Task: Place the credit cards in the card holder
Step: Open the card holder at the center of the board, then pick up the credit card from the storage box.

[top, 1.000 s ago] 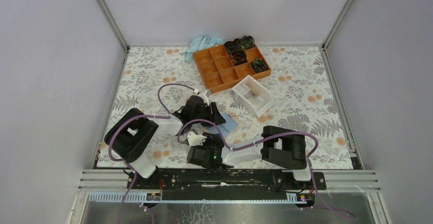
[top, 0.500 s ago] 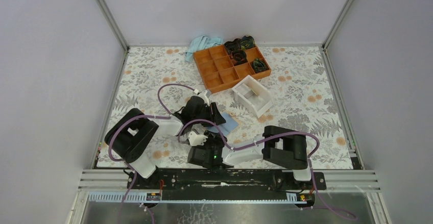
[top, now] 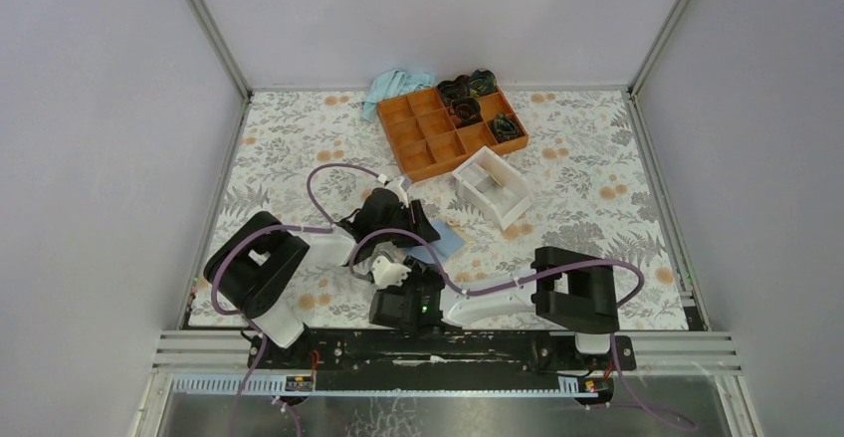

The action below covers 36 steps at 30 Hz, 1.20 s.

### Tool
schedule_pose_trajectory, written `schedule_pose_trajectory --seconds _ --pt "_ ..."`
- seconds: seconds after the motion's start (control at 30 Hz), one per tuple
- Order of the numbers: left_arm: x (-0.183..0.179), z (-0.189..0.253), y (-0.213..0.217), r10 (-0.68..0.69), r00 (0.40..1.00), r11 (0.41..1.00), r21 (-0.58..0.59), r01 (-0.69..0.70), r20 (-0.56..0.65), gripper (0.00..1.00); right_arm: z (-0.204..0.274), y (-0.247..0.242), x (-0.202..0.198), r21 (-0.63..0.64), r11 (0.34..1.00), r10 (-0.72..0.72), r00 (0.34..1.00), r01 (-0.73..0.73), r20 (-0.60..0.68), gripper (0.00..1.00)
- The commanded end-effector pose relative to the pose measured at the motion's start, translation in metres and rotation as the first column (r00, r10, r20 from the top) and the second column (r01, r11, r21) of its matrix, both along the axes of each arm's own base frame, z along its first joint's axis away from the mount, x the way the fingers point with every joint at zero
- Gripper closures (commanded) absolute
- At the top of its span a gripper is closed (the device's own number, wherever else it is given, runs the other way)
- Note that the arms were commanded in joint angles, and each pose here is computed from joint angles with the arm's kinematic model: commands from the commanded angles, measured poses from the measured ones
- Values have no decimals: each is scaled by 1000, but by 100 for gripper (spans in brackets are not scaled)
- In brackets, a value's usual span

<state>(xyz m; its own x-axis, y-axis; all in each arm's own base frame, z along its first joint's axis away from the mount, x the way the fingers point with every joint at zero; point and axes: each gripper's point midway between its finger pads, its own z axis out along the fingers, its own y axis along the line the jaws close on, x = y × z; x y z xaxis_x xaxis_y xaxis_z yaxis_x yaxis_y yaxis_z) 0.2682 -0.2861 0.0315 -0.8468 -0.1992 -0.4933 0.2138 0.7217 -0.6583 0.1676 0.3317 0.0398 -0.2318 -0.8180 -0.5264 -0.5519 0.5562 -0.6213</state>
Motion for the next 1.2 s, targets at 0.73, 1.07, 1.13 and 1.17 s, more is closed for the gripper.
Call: schedule_pose_trajectory --seconds 0.73,1.07,1.13,1.17 --pt "5 -7 6 28 999 999 45 -29 25 45 156 -39 50 514 828 -247 969 225 -26 35" --pt "2 -11 11 58 998 998 36 -58 19 45 144 -109 157 482 775 -438 897 409 -58 33" --pt "2 -13 12 63 998 997 34 -63 16 45 149 -118 172 498 760 -457 888 418 -48 33" --pt "1 -15 12 65 998 997 38 -65 11 45 153 -122 177 507 755 -463 886 416 -37 33"
